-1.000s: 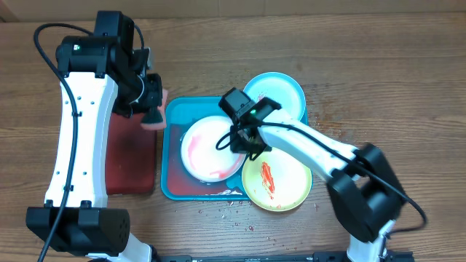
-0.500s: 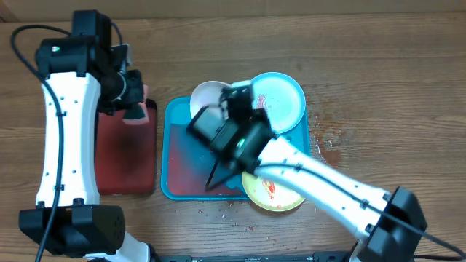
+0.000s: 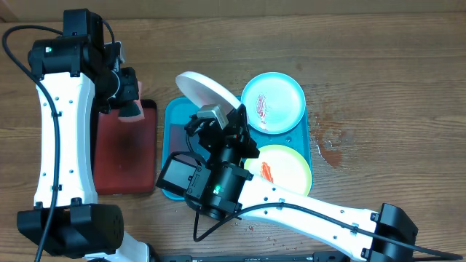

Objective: Clean dirty plates on tray and stack at the side

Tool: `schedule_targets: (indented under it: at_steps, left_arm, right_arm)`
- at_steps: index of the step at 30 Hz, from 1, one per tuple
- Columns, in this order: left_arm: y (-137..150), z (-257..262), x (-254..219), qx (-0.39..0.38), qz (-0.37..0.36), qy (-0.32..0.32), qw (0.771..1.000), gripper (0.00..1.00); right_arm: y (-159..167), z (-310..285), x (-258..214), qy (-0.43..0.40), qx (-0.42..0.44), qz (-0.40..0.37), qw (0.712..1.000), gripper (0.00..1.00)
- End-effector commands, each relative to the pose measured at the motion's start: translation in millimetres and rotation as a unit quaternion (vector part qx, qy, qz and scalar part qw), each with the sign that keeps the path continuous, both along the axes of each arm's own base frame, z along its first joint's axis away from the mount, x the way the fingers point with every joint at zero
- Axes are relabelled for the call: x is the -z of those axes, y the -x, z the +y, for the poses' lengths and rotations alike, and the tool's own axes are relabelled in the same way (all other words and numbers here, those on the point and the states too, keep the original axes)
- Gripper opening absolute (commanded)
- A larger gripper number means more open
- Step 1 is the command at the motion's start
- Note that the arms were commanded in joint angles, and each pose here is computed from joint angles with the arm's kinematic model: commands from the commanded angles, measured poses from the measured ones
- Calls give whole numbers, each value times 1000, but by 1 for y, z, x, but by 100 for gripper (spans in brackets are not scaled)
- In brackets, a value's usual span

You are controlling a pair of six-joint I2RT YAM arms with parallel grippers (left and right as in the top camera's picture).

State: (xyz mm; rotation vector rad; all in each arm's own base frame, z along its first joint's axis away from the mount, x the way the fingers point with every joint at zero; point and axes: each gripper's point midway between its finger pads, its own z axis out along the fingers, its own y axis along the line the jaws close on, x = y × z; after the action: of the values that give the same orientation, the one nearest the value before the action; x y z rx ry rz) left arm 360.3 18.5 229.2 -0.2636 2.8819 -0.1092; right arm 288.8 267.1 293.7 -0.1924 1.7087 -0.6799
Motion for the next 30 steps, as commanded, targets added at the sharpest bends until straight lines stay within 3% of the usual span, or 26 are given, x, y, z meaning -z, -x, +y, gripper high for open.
schedule_targets:
  at_steps: [1,6,9,10,13,17,24,30]
  left_arm:
    - [1,3,-1,-11,-3,0,1000,4]
    - [1,3,-1,-11,-3,0,1000,4]
    - [1,2,-1,-10,-3,1,1000,4]
    - [1,2,-1,-10,-2,1,1000,4]
    - [1,2,-1,-10,-3,1,1000,4]
    - [1,2,-1,-10,-3,1,1000,4]
    - [1,2,-1,-9,-3,0,1000,4]
    - [1,2,-1,-9,-3,0,1000,4]
  right_arm:
    - [1,-5,-20,-2,14,-46,999,4]
    - [1,-4,-17,-20,13,-45,999,4]
    - [-5,1,10,-50,-3,29,998,4]
    - [-6,9,46,-92,-23,130,987,4]
    - [-1,18,97,-162,-42,281,945,4]
    - [-3,18,128,-235,-51,401,884,4]
    - [-42,-18,113,-372,-91,478,790,4]
    - [-74,-141,114,-461,26,473,750,4]
